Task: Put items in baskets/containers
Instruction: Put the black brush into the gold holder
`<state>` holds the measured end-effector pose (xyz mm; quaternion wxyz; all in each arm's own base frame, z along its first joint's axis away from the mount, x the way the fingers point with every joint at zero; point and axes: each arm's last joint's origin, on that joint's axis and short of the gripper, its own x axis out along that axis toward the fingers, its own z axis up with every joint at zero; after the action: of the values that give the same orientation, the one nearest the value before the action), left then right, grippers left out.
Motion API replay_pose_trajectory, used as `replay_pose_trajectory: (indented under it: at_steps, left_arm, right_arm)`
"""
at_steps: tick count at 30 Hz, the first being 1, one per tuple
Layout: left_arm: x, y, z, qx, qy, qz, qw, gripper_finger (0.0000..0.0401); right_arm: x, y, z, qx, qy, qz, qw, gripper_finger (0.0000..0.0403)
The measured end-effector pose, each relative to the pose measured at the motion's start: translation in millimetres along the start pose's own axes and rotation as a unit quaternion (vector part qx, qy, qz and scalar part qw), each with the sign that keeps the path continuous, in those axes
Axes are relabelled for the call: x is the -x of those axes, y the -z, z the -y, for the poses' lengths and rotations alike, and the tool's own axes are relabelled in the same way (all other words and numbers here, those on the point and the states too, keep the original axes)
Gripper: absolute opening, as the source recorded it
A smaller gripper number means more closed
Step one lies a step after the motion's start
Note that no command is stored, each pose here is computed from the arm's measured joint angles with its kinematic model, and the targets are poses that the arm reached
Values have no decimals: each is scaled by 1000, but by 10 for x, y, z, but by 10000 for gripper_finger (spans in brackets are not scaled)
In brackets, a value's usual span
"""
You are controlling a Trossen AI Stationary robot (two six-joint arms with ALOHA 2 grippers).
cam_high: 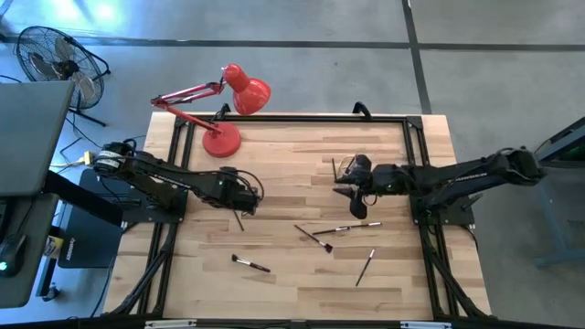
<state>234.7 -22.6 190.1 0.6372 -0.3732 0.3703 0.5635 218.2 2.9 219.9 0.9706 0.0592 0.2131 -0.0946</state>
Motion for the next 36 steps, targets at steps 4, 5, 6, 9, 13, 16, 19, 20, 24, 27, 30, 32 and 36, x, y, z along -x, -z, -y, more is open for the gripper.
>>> replay_pose_trajectory:
  at_steps: [4,5,6,9,13,16,19,20,24,27,30,32,36]
  left_arm:
    - [-1,3,-1,16,-1,-7,1000,124]
    - [-1,3,-7,20,-4,-6,1000,124]
    - [-1,3,-11,23,-6,-6,1000,124]
    - [-81,44,12,23,-27,-3,999,124]
    - [-173,110,15,31,-65,-29,997,124]
    - [-275,179,24,37,-100,-51,993,124]
    - [-355,234,34,40,-125,-68,989,124]
    - [-371,243,33,38,-132,-70,988,124]
    - [-419,268,51,38,-136,-69,988,124]
    - [-449,260,69,42,-134,-58,988,124]
    - [-465,232,75,46,-132,-54,989,124]
    - [-474,208,72,48,-135,-52,988,124]
    - [-505,146,79,46,-133,-42,989,124]
  right_arm:
    - [-26,43,-77,12,16,-6,1000,117]
    - [-27,47,-93,14,19,-5,1000,117]
    - [-23,53,-112,16,19,-5,1000,117]
    - [-10,58,-160,21,11,-4,1000,117]
    - [2,51,-199,33,3,3,999,117]
    - [4,48,-210,36,0,5,999,117]
    - [4,48,-210,36,0,6,999,117]
    - [4,48,-210,36,0,6,999,117]
    - [4,43,-211,36,0,8,999,117]
    - [4,44,-211,36,0,8,999,117]
    - [4,43,-211,36,-1,8,999,117]
    - [4,43,-211,36,0,8,999,117]
    - [4,40,-213,35,-3,9,999,117]
